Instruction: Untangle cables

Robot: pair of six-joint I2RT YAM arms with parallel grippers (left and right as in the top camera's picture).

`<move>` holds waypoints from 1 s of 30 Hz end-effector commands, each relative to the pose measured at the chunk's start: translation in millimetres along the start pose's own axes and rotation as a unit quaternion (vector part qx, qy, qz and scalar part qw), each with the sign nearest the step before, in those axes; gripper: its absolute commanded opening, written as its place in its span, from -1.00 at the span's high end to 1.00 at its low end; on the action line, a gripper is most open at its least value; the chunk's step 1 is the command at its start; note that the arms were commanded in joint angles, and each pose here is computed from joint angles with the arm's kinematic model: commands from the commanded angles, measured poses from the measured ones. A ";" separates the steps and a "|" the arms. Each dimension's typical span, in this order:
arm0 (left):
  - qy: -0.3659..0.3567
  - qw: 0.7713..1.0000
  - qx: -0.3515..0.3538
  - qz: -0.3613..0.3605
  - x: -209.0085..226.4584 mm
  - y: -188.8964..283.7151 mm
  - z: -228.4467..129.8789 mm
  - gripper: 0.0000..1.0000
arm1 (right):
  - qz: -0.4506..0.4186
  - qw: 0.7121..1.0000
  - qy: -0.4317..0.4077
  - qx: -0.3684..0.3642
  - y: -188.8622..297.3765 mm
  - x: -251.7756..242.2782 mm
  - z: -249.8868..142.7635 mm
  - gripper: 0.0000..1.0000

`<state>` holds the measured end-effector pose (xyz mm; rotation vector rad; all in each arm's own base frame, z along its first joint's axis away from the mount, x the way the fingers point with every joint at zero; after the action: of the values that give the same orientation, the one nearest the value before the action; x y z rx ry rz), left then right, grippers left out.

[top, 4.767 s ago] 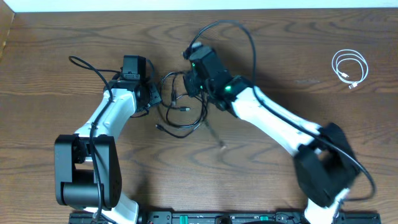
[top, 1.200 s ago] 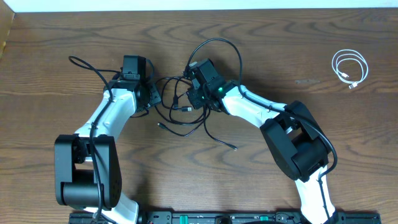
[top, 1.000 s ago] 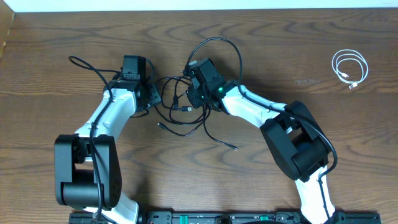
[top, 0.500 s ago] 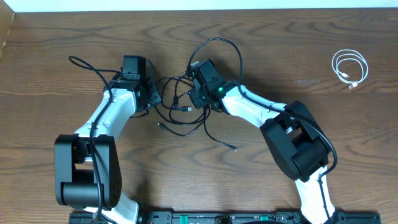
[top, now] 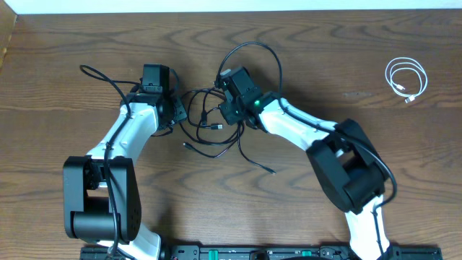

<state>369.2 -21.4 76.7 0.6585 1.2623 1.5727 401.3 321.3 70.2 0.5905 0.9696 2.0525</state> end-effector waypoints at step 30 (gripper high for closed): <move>-0.096 0.978 0.042 -0.180 -45.9 11.1 -12.2 0.13 | 0.005 0.980 0.040 -0.196 186.1 16.9 99.3 0.97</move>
<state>374.2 -40.8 80.4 0.6095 1.2708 1.4113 376.2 303.7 271.3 0.3285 0.5812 2.2103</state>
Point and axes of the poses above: each gripper's point midway between its finger pads, its own y axis back along the fingers, its own x axis along the line the jaws close on, z = x × y, the point moved 4 cm from there along y, back along the fingers, and after that the axes turned 2 degrees about y, right-handed, at the moved point
